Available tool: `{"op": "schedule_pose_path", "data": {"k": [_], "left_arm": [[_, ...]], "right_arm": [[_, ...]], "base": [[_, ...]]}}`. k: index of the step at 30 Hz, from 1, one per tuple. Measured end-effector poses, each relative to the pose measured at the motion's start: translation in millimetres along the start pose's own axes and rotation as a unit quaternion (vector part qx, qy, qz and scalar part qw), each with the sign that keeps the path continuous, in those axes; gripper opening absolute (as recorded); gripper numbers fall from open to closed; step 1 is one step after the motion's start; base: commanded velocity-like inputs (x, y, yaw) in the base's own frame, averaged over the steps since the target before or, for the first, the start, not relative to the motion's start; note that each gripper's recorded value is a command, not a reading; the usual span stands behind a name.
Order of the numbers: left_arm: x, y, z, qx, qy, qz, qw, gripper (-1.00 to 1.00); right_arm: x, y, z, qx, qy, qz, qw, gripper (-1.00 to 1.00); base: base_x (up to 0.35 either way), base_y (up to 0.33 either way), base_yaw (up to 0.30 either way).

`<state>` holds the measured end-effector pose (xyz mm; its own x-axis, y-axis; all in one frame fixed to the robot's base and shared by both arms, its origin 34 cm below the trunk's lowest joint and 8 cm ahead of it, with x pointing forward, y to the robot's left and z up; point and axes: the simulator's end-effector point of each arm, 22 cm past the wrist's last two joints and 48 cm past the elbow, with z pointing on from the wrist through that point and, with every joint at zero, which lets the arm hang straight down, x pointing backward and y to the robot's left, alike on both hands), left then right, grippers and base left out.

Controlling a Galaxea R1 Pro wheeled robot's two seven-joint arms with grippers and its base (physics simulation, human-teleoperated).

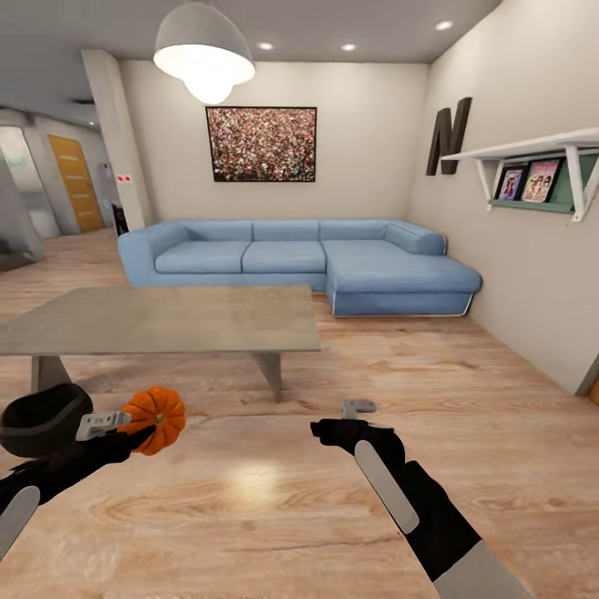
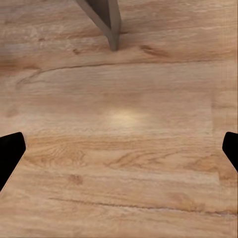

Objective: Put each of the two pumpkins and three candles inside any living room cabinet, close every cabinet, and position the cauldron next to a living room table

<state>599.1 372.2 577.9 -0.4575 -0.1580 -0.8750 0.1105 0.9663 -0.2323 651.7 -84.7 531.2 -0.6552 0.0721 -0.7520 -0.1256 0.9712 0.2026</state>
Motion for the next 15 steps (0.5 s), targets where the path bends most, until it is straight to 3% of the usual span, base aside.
{"op": "schedule_pose_path", "data": {"k": [15], "left_arm": [[0.4,0.4,0.0,-0.001,0.001,0.0,1.0,-1.0]], "right_arm": [[-0.2,0.8,-0.2,-0.001,0.0,0.0,1.0,1.0]], "base": [[0.0,0.286,0.29]]}}
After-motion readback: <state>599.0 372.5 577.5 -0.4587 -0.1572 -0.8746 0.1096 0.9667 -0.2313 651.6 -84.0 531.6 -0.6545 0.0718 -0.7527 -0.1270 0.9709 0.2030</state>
